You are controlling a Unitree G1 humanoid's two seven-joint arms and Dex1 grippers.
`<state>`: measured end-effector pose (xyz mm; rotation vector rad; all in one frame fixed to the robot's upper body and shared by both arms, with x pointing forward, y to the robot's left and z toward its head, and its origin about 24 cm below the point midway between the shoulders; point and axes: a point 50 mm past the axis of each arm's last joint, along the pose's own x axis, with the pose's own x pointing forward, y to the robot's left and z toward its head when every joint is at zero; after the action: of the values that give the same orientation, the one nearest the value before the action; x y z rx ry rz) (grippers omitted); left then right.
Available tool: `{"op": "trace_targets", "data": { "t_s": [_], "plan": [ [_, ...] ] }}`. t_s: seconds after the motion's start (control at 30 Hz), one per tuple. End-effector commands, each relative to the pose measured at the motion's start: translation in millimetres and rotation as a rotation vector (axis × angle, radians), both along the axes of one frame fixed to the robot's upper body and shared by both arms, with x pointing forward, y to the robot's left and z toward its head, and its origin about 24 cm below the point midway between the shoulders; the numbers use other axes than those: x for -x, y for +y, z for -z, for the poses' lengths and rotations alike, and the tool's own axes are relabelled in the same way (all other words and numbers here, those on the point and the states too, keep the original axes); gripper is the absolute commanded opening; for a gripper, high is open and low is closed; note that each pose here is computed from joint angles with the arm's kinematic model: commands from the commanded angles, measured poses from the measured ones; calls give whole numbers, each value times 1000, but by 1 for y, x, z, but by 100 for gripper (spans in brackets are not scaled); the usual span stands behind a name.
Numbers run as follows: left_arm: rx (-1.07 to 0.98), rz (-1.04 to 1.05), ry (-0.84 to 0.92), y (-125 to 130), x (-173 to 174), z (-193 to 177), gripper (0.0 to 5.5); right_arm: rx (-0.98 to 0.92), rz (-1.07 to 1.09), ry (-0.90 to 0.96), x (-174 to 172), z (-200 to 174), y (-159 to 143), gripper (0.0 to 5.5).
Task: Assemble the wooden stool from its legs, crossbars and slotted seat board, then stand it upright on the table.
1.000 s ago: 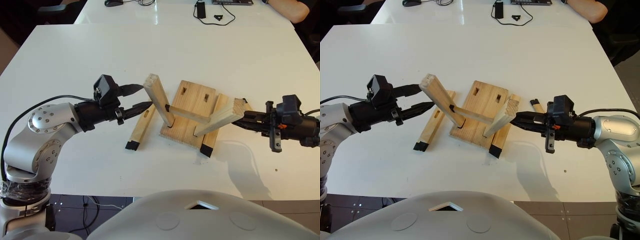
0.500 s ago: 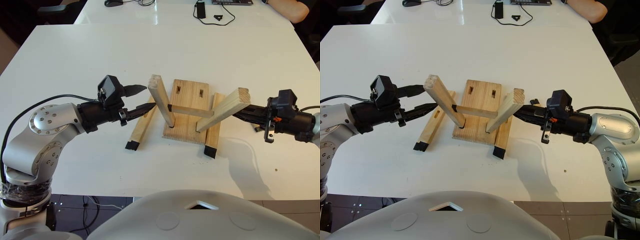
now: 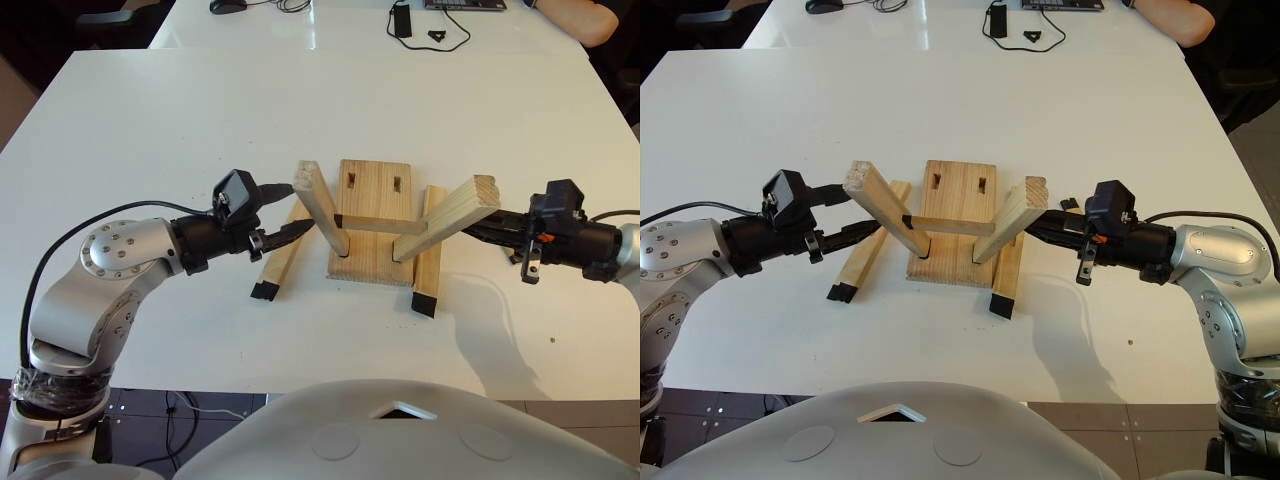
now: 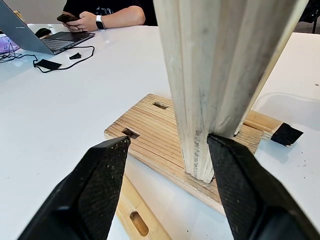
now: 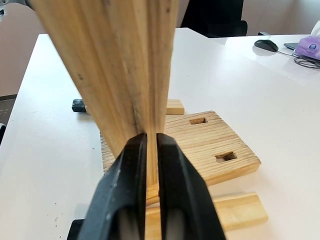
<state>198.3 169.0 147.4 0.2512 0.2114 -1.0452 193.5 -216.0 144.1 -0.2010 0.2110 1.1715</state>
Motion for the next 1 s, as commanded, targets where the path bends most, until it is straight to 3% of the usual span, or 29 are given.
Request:
{"op": "trace_targets", "data": {
  "t_s": [0.03, 0.33, 0.4, 0.7, 1.0],
  "plan": [
    [107, 245, 62, -33, 18, 2, 288, -86, -188, -1, 7, 0, 30, 35],
    [92, 205, 83, -28, 13, 4, 288, -83, -170, -4, 6, 2, 30, 35],
    [53, 184, 90, -19, 11, 8, 308, -80, -152, -7, 4, 0, 26, 35],
    [-89, 80, 6, -3, -4, 17, 415, -18, -75, -36, -7, 0, 14, 138],
    [-267, 102, -25, 6, 0, 48, 419, 154, -23, -25, -17, 27, 2, 138]
  ]
}}
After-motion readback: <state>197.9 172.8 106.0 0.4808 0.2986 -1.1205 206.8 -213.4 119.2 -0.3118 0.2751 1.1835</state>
